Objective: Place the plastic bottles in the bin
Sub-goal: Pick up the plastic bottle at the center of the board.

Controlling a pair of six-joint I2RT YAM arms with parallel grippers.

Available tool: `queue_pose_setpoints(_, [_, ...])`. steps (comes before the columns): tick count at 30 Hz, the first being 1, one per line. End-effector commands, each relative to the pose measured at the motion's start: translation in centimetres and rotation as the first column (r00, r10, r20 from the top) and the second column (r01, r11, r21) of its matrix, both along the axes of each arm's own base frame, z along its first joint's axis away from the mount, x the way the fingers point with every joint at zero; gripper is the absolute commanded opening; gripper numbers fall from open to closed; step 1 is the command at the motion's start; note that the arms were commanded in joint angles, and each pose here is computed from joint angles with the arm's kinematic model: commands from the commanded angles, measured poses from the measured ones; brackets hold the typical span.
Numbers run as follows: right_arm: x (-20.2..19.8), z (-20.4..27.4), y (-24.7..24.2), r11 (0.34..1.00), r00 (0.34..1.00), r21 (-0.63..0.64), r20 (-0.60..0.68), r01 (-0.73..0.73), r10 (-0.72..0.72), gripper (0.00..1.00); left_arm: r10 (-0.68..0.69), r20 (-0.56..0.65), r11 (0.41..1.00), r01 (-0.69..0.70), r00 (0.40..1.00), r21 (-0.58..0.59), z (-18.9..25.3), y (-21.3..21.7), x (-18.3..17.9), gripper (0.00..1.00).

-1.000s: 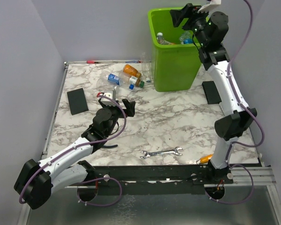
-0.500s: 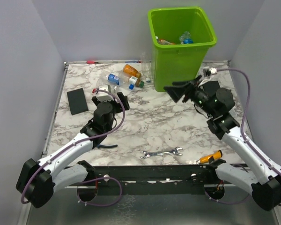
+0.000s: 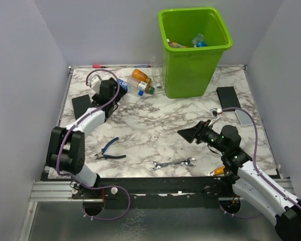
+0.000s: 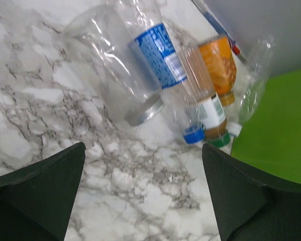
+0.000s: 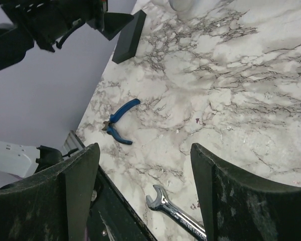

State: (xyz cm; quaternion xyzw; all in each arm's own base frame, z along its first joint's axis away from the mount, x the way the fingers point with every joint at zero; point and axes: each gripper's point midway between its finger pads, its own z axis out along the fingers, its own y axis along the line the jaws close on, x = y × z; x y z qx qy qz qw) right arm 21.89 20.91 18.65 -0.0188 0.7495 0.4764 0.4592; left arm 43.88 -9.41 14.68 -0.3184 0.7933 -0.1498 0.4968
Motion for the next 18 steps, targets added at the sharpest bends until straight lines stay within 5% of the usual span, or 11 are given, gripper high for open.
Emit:
queue_pose_setpoints(1, [-0.7, -0.3, 0.0, 1.0, 1.0, -0.015, 0.006, -0.02, 0.02, 0.76, 0.211, -0.101, 0.963, -0.224, 0.972, -0.148, -1.2, 3.3, 3.8, 0.99])
queue_pose_setpoints(7, [-0.9, -0.2, -0.2, 0.998, 0.999, -0.059, 0.011, -0.029, 0.03, 0.76, 0.326, -0.298, 0.917, -0.377, 0.897, -0.133, -5.0, 4.2, 5.6, 0.99])
queue_pose_setpoints(18, [-0.8, 1.6, -0.5, 0.996, 0.999, -0.084, 0.034, -0.02, 0.023, 0.77, 0.434, -0.355, 0.87, -0.487, 0.828, -0.072, -7.8, 5.3, 7.1, 0.99])
